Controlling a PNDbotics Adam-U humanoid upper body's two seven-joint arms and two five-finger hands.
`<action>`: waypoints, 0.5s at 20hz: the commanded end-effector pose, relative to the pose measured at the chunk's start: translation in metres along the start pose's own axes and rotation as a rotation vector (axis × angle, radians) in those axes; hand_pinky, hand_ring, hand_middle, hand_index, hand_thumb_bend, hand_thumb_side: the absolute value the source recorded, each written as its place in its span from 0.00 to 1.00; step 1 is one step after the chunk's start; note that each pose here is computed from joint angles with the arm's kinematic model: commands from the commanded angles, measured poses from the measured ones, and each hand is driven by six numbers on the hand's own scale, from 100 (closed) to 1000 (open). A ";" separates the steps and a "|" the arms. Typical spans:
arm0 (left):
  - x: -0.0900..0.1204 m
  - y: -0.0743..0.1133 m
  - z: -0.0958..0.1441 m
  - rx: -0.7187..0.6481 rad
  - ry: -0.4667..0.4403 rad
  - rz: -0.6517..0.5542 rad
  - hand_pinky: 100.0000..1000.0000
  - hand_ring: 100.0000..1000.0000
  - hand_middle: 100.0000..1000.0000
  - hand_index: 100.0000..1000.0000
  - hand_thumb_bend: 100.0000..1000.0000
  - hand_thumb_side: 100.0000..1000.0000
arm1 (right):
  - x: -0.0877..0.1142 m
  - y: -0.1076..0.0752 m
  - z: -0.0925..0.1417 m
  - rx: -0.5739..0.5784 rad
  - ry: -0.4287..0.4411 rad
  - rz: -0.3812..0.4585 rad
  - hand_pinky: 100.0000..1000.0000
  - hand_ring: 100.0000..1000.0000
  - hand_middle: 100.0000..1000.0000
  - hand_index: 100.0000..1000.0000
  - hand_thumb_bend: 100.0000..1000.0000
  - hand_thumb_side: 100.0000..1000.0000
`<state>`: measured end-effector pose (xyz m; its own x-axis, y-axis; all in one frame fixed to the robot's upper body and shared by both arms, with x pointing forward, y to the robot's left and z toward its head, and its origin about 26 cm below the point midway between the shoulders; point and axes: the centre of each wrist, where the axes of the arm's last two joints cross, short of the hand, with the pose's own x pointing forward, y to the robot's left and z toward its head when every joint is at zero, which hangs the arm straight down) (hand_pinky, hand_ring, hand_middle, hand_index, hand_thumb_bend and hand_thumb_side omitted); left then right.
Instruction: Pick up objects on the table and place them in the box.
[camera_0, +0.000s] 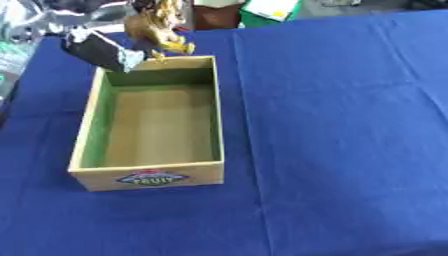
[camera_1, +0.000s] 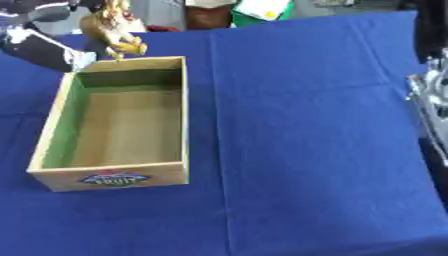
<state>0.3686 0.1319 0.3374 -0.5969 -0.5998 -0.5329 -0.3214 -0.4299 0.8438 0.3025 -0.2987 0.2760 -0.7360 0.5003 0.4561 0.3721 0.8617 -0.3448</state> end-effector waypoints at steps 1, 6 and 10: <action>0.004 0.002 0.001 -0.035 -0.031 -0.022 0.25 0.54 0.60 0.63 0.00 0.44 | 0.007 -0.006 -0.006 -0.008 -0.034 0.008 0.85 0.77 0.89 0.93 0.00 1.00; 0.021 -0.005 -0.002 -0.071 -0.063 -0.059 0.24 0.54 0.60 0.63 0.00 0.44 | 0.008 -0.006 -0.007 -0.008 -0.039 0.011 0.85 0.77 0.89 0.93 0.00 1.00; 0.033 -0.017 -0.008 -0.106 -0.075 -0.069 0.24 0.53 0.59 0.63 0.00 0.46 | 0.008 -0.005 -0.008 -0.005 -0.042 0.009 0.85 0.77 0.89 0.93 0.00 1.00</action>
<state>0.3625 0.1128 0.2974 -0.6522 -0.5154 -0.5559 -0.2636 -0.5334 0.8037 0.3028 -0.2978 0.2783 -0.7413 0.4978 0.4503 0.3717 0.8630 -0.3421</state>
